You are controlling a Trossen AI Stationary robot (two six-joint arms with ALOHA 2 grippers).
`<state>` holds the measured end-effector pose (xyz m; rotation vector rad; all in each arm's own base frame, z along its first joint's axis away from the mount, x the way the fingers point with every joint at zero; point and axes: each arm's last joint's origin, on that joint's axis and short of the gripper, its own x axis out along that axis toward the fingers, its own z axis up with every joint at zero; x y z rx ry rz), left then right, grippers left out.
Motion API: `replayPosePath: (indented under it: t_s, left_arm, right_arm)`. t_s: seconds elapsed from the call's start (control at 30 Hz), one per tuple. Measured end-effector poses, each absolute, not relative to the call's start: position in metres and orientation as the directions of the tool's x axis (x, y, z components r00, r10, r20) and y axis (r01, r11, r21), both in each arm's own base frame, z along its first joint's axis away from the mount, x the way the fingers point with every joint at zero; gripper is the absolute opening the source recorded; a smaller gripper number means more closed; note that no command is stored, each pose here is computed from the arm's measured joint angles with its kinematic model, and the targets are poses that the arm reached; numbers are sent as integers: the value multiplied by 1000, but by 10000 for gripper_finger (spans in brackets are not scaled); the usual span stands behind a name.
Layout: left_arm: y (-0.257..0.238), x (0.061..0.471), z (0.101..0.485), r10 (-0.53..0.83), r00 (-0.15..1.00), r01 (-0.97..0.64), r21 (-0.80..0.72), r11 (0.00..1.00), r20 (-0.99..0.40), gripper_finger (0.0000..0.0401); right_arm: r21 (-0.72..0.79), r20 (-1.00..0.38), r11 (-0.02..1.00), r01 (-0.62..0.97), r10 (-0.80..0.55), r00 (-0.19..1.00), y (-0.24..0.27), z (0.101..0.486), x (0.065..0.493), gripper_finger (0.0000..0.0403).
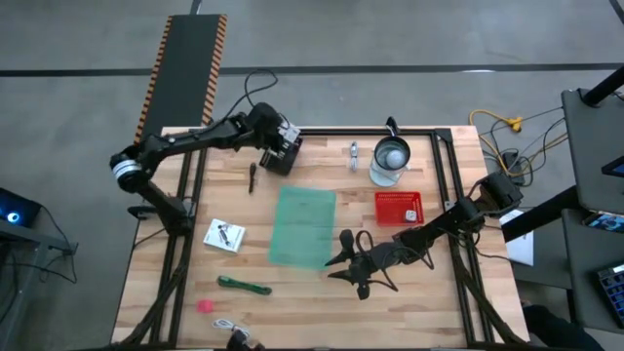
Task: Pick and place items into bin
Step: Put the bottom right card reader box into the black basket
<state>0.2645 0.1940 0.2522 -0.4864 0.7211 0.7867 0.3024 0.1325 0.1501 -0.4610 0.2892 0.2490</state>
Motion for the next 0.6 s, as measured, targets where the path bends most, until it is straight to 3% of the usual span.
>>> replayPosePath:
  t_s: [0.23, 0.6]
  left_arm:
    - [208, 273, 245, 420, 397, -811, -99, 576, -816, 27]
    - [215, 267, 242, 483, 272, -871, 1, 492, -832, 27]
  right_arm:
    - [-400, -340, 865, -304, 168, 925, 132, 149, 302, 128]
    - [-400, -341, 865, -304, 168, 925, 132, 149, 302, 127]
